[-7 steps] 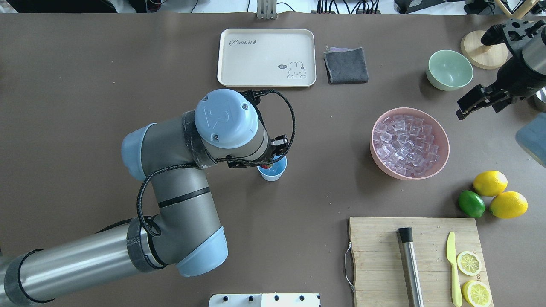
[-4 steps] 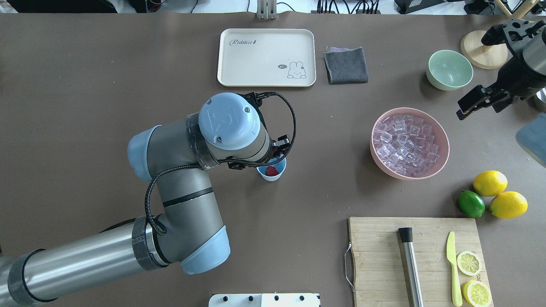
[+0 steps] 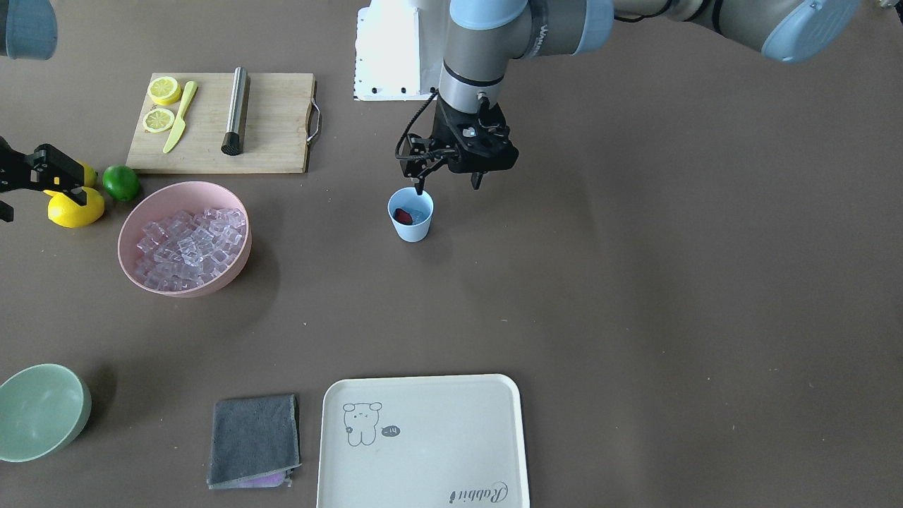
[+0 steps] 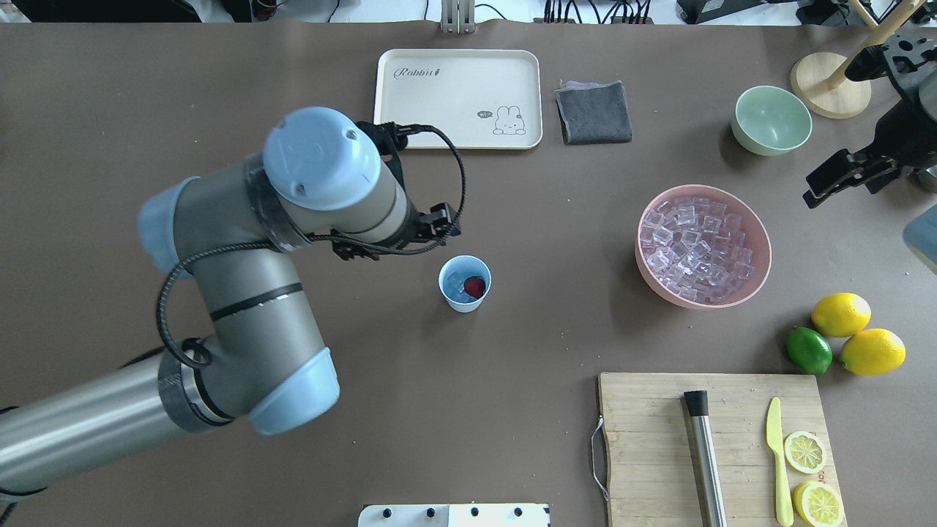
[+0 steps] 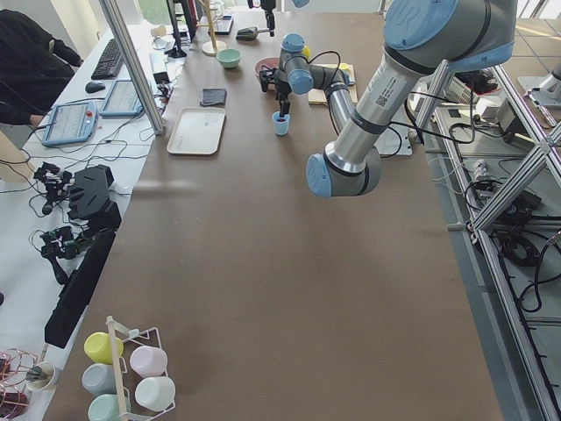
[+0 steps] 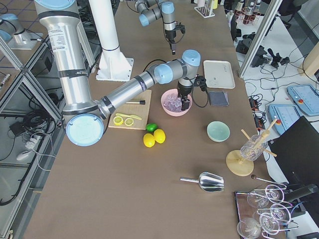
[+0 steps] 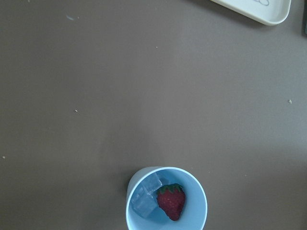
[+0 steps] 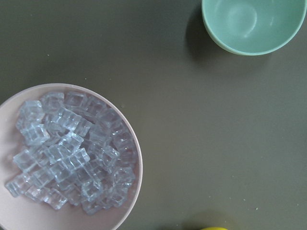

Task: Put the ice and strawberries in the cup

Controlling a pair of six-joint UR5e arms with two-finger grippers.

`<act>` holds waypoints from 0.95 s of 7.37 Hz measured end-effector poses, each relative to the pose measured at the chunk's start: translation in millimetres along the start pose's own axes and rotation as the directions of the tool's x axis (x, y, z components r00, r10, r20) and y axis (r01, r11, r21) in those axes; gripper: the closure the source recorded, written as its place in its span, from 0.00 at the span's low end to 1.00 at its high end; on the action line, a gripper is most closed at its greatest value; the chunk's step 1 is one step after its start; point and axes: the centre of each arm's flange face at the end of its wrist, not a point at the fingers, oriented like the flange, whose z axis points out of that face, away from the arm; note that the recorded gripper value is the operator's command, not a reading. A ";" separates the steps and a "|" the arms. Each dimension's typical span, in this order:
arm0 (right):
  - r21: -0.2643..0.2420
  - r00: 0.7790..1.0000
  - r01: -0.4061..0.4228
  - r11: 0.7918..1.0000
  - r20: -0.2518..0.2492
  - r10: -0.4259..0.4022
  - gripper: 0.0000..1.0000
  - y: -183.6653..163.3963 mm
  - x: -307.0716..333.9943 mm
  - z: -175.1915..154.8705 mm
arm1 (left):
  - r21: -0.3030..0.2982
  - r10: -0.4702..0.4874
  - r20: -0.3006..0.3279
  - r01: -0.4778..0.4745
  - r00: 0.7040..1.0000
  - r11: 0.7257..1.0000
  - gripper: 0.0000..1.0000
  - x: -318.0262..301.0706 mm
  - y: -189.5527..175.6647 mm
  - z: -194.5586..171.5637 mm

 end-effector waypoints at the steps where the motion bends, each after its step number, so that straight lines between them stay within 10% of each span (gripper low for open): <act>1: -0.003 1.000 0.015 1.000 -0.017 -0.015 0.00 2.9 27.1 -0.4 | -0.017 0.080 0.041 -0.079 0.996 0.997 0.03 -56.2 -42.9 -15.5; 4: -0.046 0.995 0.080 0.996 -0.053 -0.083 0.00 5.2 150.1 10.3 | -0.104 0.298 0.073 -0.290 0.952 0.951 0.03 -292.2 -157.2 -79.5; 7: -0.056 0.996 0.065 0.996 -0.058 -0.069 0.00 18.3 224.1 10.5 | -0.149 0.357 0.016 -0.351 0.934 0.924 0.02 -526.7 -168.4 -134.2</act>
